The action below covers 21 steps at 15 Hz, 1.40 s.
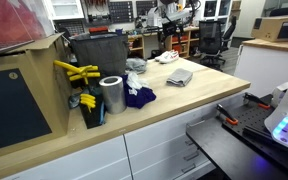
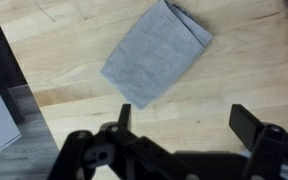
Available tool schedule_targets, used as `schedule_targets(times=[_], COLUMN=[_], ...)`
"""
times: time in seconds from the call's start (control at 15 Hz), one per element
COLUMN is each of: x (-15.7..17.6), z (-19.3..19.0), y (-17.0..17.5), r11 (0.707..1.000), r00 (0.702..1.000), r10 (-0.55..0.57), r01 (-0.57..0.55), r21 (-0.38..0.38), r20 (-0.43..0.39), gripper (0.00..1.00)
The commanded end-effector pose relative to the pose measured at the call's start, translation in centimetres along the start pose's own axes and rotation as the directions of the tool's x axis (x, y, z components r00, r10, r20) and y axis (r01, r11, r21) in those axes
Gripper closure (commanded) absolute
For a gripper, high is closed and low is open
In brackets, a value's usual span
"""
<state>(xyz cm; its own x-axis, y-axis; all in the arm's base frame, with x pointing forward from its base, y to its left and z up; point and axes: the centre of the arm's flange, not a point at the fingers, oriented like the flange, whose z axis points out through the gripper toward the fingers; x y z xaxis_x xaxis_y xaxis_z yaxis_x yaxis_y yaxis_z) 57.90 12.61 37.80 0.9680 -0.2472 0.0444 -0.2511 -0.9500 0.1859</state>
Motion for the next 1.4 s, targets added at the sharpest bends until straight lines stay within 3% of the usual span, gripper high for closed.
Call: schedule_targets(times=[0.0,0.33,0.67,0.87,1.33], x=[-0.4,-0.4,-0.5,-0.7,-1.2], z=[-2.8,-4.7,-5.7,-6.3,-8.4], y=[1.6,3.2,4.8,5.6,6.7], r11=[0.993,0.961,0.925,0.918,0.931], r00=[0.995,0.973,0.950,0.939,0.929], r10=[-0.103,-0.229,-0.300,-0.320,-0.314], r01=[0.102,0.220,0.267,0.275,0.261], r21=[0.055,0.169,0.269,0.286,0.256], r20=[0.017,0.035,0.086,0.124,0.194], gripper=[0.00,0.00,0.00,0.00,0.00])
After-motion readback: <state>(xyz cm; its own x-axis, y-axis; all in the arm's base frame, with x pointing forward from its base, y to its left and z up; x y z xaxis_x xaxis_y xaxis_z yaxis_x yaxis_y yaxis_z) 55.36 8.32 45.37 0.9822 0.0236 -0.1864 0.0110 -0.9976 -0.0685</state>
